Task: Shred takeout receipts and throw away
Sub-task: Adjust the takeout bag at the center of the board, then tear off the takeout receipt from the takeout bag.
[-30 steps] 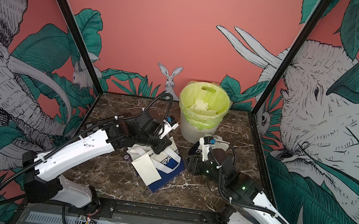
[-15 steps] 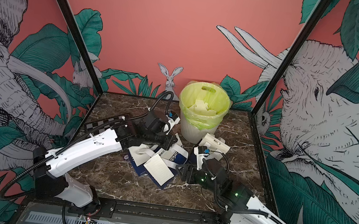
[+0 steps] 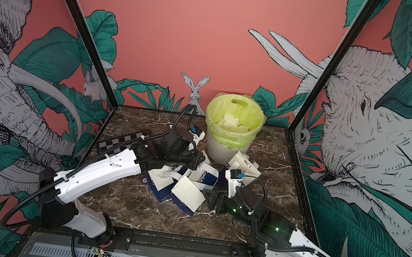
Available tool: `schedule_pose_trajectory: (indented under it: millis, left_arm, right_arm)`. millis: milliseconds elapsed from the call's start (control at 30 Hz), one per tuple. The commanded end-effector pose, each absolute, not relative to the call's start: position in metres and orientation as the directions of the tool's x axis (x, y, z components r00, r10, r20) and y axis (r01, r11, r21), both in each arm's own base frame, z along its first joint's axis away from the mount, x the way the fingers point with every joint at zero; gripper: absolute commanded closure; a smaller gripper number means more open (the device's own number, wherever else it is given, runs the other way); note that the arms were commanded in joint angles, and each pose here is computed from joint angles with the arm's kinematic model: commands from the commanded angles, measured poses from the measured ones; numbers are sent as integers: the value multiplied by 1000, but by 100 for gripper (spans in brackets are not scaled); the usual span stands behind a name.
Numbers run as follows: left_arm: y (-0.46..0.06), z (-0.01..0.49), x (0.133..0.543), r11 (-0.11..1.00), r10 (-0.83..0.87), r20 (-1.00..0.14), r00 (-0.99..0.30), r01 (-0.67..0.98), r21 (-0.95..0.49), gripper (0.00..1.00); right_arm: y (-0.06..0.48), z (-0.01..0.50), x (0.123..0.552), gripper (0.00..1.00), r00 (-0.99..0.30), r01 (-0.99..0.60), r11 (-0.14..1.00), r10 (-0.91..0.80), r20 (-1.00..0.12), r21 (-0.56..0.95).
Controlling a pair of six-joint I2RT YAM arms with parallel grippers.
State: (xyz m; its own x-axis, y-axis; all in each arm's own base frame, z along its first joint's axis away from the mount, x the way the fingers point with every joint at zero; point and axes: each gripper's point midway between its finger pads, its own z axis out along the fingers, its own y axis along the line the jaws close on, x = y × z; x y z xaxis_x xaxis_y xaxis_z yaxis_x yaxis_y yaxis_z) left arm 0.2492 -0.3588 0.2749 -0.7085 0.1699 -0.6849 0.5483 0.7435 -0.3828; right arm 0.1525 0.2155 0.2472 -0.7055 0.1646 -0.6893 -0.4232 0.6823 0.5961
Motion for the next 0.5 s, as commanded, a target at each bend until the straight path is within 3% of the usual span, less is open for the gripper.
schedule_pose_trajectory:
  millis: [0,267,467]
  left_arm:
    - [-359,293,254,737,100,-718,-689,536,-412,100]
    - [-355,288,258,759,78,-718,-692,507,-407,100]
    - [-354,286,261,772,59,-714,-698,485,-411,100]
  right_arm:
    - [207,270,158,24,-668,-420,709,182,-722,566]
    - [214,263,148,31,-741,-330,656,266,-617,679]
    - [223,248,138,27,-738,-287,629,335,-586,722]
